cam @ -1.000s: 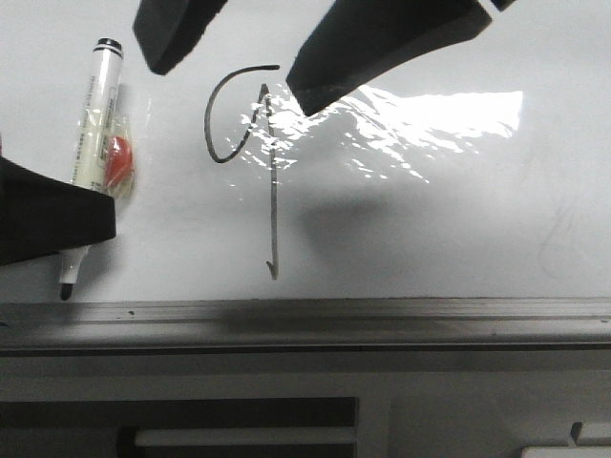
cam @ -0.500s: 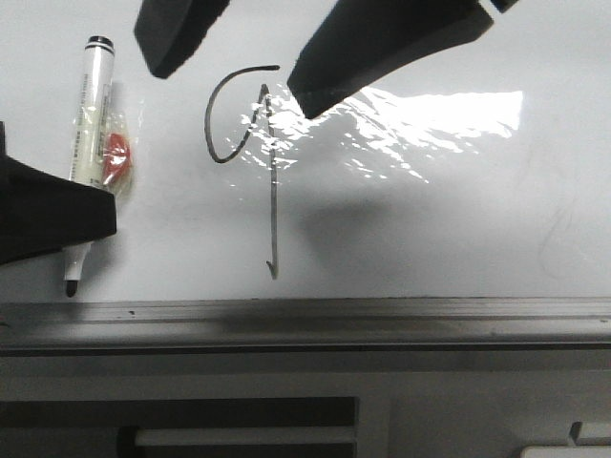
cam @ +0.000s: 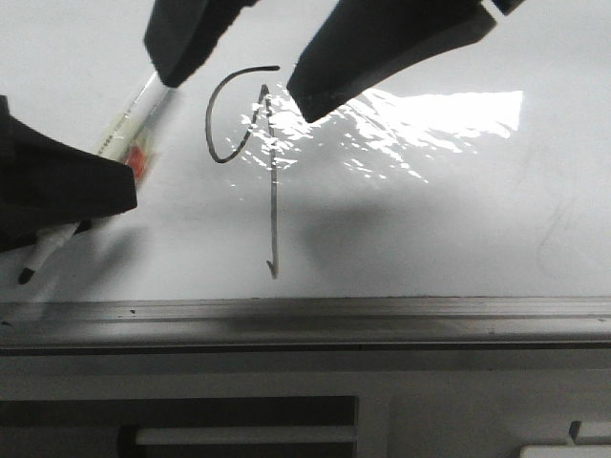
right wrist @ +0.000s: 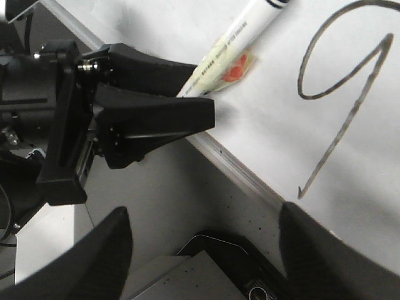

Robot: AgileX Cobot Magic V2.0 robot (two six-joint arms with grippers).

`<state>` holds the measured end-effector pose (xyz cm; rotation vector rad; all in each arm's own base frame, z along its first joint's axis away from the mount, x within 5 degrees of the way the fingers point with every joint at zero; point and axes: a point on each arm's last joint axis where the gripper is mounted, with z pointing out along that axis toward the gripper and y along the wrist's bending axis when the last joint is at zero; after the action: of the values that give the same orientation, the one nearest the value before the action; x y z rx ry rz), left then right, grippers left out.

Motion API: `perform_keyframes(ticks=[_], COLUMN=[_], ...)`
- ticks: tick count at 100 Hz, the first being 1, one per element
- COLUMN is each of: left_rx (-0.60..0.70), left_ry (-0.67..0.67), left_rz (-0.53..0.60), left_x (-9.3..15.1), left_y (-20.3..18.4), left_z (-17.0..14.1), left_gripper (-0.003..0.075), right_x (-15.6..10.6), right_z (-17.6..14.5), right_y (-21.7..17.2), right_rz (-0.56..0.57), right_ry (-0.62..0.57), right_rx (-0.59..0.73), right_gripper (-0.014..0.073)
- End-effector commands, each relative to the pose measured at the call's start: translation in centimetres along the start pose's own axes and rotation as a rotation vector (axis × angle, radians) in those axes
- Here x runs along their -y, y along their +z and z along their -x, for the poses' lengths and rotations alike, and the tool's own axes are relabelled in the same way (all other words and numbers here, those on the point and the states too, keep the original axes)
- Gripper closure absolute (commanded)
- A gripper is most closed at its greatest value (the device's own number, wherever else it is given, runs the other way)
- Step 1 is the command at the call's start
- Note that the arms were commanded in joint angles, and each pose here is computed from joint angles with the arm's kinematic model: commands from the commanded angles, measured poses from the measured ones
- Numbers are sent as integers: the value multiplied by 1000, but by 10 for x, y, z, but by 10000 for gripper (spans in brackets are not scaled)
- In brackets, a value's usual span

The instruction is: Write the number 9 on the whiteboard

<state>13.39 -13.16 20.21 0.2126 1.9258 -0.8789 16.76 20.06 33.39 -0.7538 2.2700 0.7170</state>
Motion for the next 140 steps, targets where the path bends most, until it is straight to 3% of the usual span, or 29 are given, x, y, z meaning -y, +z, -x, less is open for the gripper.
perform_keyframes(ticks=[1, 25, 44, 59, 83, 107, 116, 131, 140], left_rx=[73, 22, -8, -17, -13, 75, 115, 199, 224], left_ry=[-29, 37, 96, 111, 159, 214, 244, 263, 268], left_rz=[-22, -41, -64, -66, -73, -116, -132, -155, -155], left_x=[5, 7, 8, 10, 14, 20, 22, 22, 21], left_y=[2, 2, 1, -6, -29, -62, -74, -99, -111], left_z=[12, 7, 4, 6, 14, 26, 30, 35, 36], left_gripper=[369, 359, 282, 277, 278, 286, 386, 729, 741], right_x=[-4, -3, -4, -3, -1, 4, 8, 16, 21], right_z=[15, 15, 15, 15, 16, 5, -7, -42, -70], right_y=[-13, -20, -25, -27, -26, -35, -44, -62, -72], right_rz=[5, -10, -16, -28, -48, -64, -75, -80, -66], right_ry=[-25, -54, -68, -88, -115, -155, -192, -272, -284], right_rx=[110, 126, 140, 145, 172, 301, 387, 585, 689], right_gripper=[240, 417, 449, 468, 659, 662, 662, 662, 657])
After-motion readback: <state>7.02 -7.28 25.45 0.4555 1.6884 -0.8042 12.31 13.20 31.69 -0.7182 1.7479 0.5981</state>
